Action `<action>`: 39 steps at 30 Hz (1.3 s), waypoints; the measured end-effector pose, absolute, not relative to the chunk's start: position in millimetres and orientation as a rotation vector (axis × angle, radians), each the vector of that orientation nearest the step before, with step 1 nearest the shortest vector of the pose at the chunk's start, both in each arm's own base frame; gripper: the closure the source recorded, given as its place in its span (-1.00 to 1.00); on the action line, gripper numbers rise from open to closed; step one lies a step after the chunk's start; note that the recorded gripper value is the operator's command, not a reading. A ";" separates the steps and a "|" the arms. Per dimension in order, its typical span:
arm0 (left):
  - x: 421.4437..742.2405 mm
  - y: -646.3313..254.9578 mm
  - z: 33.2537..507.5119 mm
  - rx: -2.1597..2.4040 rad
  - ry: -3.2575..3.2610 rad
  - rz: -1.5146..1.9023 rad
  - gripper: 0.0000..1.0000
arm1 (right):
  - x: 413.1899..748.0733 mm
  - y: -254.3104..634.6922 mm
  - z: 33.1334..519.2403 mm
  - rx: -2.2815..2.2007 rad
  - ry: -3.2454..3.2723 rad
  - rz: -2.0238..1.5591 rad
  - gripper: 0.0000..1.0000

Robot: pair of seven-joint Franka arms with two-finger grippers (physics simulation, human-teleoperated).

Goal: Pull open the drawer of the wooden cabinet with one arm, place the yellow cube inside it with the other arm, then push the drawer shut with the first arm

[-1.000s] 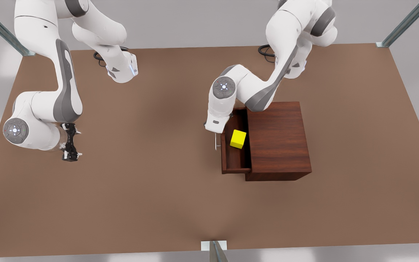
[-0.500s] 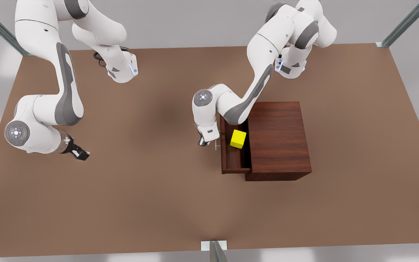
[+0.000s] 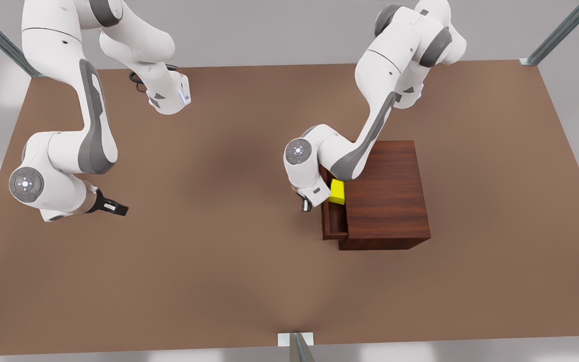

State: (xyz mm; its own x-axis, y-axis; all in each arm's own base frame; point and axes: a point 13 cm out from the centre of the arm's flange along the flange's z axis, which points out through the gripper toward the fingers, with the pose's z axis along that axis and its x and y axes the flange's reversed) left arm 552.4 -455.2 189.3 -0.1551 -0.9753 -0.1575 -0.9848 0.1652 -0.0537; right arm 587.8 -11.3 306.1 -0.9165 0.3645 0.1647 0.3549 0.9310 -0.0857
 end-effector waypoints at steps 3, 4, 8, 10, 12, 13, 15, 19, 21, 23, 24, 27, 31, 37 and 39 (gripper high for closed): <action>555.2 -443.5 187.2 -1.956 2.255 0.124 1.00 | 587.8 -11.8 306.2 -0.496 -2.920 0.079 -1.00; 557.1 -438.7 186.7 -1.964 2.249 0.134 1.00 | 587.9 -11.9 306.2 -0.480 -2.922 0.078 -1.00; 563.9 -420.3 185.4 -1.987 2.230 0.175 1.00 | 587.9 -12.1 306.2 -0.428 -2.930 0.075 -1.00; 566.2 -413.9 184.8 -1.992 2.226 0.188 1.00 | 588.0 -12.2 306.2 -0.406 -2.933 0.073 -1.00; 567.6 -409.5 184.0 -1.992 2.227 0.199 1.00 | 588.3 -12.2 306.6 -0.387 -2.936 0.071 -1.00; 568.7 -406.7 184.2 -1.993 2.226 0.205 1.00 | 588.5 -12.2 306.8 -0.378 -2.938 0.071 -1.00; 570.8 -401.7 185.0 -1.993 2.226 0.217 1.00 | 588.8 -12.3 307.3 -0.362 -2.941 0.069 -1.00; 574.0 -390.8 187.3 -1.991 2.229 0.246 1.00 | 589.0 -12.3 307.5 -0.334 -2.944 0.066 -1.00; 574.1 -387.0 188.8 -1.985 2.233 0.260 1.00 | 590.2 -12.3 308.3 -0.322 -2.948 0.065 -1.00; 573.1 -387.8 191.7 -1.972 2.244 0.270 0.03 | 590.8 -12.4 307.5 -0.312 -2.948 0.063 -1.00; 575.2 -389.0 196.0 -1.968 2.246 0.263 -1.00 | 590.9 -12.4 307.3 -0.307 -2.948 0.063 -1.00; 596.7 -396.4 252.0 -2.002 2.223 0.109 -1.00 | 590.9 -13.0 307.2 -0.295 -2.948 0.062 -1.00; 630.1 -259.7 396.2 -2.251 2.114 -0.041 -1.00 | 591.2 -13.3 307.7 -0.281 -2.951 0.060 -1.00; 609.8 -35.5 453.5 -2.182 2.391 -0.024 -1.00 | 592.6 -13.4 309.6 -0.265 -2.956 0.058 -1.00; 582.7 -27.6 439.7 -1.995 2.568 -0.037 -1.00 | 592.7 -13.4 309.8 -0.261 -2.957 0.058 -1.00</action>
State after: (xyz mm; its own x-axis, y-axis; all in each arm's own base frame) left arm 582.7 -27.6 439.7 -0.2434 -0.9646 0.1012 -0.9671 0.2493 0.0498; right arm 592.7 -13.4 309.8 -0.9698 0.1771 0.1678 0.1704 0.9839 -0.0536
